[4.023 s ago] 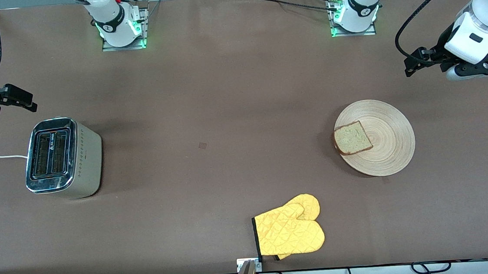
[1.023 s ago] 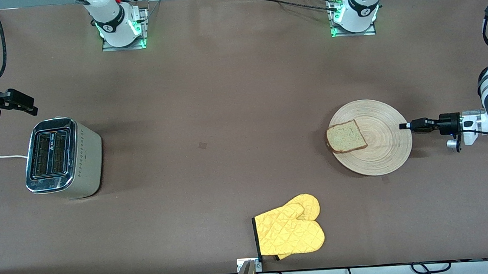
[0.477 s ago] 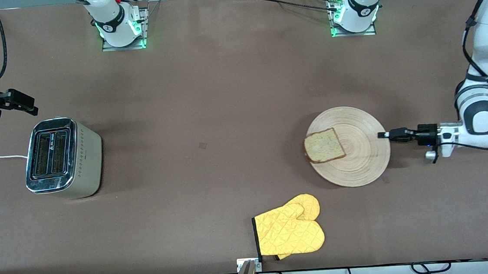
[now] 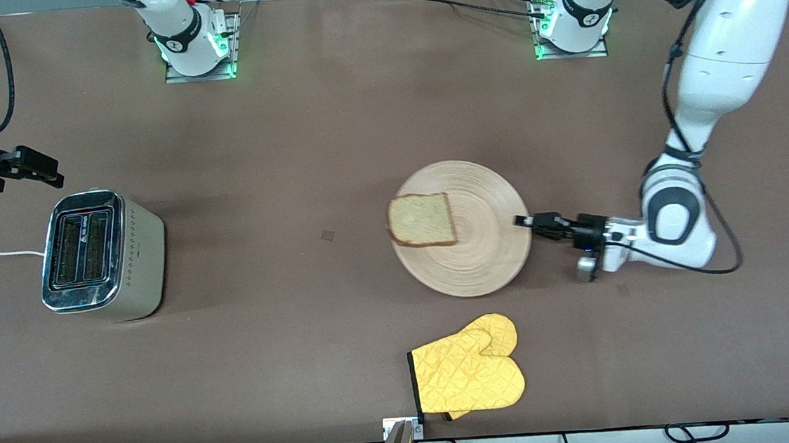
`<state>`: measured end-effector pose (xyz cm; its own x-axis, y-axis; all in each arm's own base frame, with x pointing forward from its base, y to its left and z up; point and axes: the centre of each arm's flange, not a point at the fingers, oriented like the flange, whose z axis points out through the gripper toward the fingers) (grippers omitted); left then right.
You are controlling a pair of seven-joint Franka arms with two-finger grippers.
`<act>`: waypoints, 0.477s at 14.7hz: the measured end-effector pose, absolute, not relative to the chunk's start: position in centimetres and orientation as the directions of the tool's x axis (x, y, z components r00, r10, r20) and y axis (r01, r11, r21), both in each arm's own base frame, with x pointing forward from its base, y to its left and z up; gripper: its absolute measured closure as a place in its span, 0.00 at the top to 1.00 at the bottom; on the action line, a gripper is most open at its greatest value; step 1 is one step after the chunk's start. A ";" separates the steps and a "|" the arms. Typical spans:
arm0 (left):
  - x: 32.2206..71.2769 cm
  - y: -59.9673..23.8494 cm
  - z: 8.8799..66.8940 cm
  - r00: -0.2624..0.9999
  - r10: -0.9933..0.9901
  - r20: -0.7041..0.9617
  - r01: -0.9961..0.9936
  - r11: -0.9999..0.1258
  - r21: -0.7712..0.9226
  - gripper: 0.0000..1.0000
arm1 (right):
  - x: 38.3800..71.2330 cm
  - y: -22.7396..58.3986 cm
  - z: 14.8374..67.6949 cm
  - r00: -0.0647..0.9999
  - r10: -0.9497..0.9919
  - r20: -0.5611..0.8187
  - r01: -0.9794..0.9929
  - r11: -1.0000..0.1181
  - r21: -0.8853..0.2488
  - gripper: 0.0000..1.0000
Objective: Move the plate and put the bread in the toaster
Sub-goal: 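Push the plate toward the toaster with the left gripper while the right gripper descends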
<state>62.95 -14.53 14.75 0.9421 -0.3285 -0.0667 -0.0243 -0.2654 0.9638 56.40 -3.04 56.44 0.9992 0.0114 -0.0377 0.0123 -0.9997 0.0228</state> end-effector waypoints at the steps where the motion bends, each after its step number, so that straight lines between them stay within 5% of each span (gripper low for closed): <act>1: 62.4 -17.5 14.4 0.934 -0.352 -0.068 -0.023 -0.248 0.969 0.10 | 56.5 -3.0 56.2 0.999 0.012 -0.042 0.013 -1.000 0.022 1.00; 7: 61.4 -28.1 12.9 0.922 -0.381 -0.065 -0.064 -0.318 0.946 0.10 | 58.1 0.7 51.5 0.990 0.065 -0.123 0.067 -0.998 0.011 1.00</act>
<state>61.43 -28.10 12.90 0.9224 -0.3806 -0.0655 -0.0642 -0.3182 0.9459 58.09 0.65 51.54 0.9903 0.0650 -0.1227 0.0669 -0.9977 0.0110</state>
